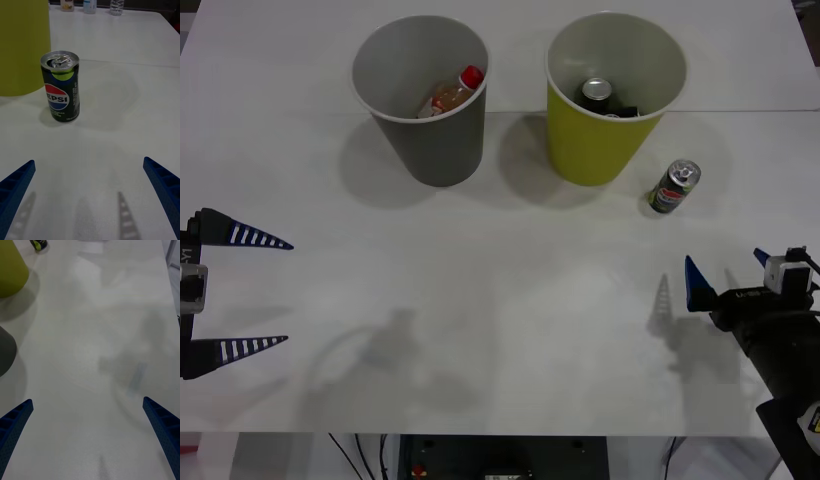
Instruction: Put the can into the green bin and the plastic bottle into the gray bin
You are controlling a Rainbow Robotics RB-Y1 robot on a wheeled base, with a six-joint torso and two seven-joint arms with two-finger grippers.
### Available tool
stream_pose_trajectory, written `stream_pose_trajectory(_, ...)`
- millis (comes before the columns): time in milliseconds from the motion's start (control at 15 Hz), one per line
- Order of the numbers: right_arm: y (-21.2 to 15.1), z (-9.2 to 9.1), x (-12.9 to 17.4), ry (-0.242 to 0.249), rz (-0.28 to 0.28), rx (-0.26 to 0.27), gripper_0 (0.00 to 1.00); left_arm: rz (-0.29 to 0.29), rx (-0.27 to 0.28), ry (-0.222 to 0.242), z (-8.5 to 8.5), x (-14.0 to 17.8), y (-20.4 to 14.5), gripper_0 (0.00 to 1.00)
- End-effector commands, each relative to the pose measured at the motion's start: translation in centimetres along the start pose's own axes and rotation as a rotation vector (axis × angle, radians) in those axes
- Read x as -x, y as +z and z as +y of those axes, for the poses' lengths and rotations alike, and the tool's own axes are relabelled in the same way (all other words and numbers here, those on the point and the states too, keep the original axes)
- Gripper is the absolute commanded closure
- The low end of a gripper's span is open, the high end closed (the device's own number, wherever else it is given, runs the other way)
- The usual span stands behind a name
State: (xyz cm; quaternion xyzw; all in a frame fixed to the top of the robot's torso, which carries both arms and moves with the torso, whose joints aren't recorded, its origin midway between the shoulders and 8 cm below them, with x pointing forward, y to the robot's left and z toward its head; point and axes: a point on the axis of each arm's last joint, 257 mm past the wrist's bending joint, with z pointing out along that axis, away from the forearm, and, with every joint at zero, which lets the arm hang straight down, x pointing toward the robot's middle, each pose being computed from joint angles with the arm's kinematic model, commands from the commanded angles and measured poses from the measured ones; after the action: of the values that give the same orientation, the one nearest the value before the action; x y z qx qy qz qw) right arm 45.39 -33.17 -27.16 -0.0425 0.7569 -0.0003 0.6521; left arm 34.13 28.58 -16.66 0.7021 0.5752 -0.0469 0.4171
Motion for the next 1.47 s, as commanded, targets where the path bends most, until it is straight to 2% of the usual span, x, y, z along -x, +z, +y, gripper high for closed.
stream_pose_trajectory(67, 1.5, 0.7, 0.2, 0.005, -0.030, 0.020, 0.00, 0.000, 0.000, 0.000, 0.0, 0.0, 0.0, 0.00)
stream_pose_trajectory(733, 6.5, 2.8, 2.0, 0.005, -0.101, 0.026, 0.00, 0.000, 0.000, 0.000, 0.0, 0.0, 0.0, 0.00)
stream_pose_trajectory(1067, 9.3, 3.0, 3.2, 0.002, -0.134, 0.002, 0.00, 0.000, 0.000, 0.000, 0.0, 0.0, 0.0, 0.00)
stream_pose_trajectory(1467, 11.7, 3.0, 3.7, -0.007, -0.148, -0.031, 0.00, 0.000, 0.000, 0.000, 0.0, 0.0, 0.0, 0.00)
